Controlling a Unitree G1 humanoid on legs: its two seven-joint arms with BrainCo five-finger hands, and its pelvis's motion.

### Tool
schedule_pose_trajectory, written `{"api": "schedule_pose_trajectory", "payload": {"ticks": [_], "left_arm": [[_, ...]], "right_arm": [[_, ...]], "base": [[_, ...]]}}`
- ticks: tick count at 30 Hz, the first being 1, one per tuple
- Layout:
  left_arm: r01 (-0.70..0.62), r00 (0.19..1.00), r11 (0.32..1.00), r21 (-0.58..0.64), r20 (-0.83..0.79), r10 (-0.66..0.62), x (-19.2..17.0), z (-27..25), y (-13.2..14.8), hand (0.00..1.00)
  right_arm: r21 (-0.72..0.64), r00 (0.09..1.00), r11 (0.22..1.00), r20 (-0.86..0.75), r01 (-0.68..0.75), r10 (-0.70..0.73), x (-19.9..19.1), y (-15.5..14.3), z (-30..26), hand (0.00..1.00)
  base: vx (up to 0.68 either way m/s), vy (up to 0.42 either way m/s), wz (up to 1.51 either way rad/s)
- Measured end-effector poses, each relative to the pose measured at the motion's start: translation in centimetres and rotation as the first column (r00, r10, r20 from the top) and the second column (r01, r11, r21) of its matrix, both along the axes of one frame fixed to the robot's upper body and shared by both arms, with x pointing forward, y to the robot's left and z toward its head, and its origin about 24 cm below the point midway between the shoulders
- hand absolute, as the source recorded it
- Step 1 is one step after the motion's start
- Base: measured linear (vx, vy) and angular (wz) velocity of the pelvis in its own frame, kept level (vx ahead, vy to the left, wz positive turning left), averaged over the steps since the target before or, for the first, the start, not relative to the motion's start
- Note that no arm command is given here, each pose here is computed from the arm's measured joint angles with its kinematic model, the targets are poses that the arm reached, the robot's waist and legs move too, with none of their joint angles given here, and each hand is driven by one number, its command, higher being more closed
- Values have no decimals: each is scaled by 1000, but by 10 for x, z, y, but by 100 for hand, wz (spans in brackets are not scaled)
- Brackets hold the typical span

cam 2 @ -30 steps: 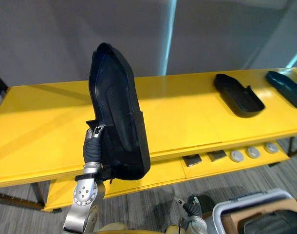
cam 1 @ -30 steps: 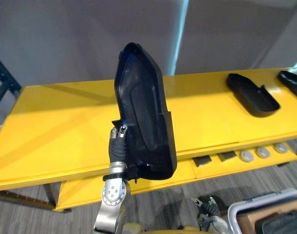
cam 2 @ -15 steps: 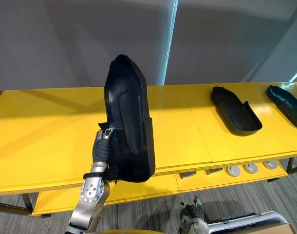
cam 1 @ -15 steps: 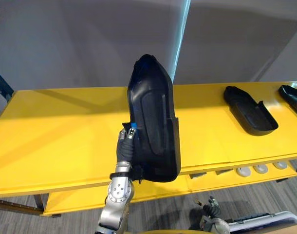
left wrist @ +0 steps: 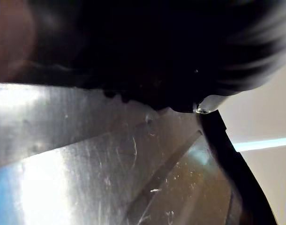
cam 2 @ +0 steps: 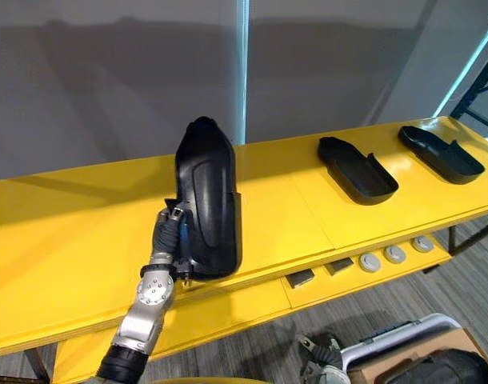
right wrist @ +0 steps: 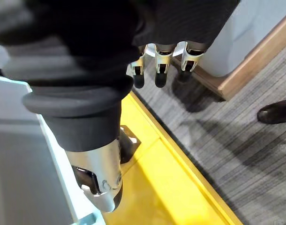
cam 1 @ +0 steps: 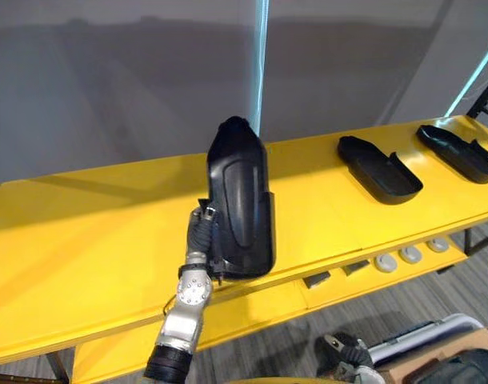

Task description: Walk over and take plastic housings, then place them on the shelf

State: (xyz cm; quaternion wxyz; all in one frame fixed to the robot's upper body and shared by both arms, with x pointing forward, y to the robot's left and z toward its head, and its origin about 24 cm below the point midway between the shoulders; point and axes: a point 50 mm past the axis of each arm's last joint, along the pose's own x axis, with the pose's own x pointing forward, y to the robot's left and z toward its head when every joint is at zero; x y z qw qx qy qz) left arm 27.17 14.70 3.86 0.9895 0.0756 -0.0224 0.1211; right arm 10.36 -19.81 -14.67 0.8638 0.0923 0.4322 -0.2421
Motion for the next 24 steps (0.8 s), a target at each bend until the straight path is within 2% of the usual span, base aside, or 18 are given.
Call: {"api": "schedule_pose_trajectory", "payload": {"ticks": [12,17,24], "left_arm": [[-104,993,995,7,-53,104,26,-1,14,100],[-151,981,988,-13,-124,148,34,-10,21,100],[-170,976,985,7,-136,170,53,-2,32,100]], "right_arm": [[-35,999,999,-48,-14,13,-15,-12,-2,0],[-40,998,999,-64,-20,17,-18,-15,-2,0],[-42,998,999,-61,-21,18,-16,-16,-2,0]], "base": [[-166,-54,-1],[7,-7,-4],[113,-15,-2]]}}
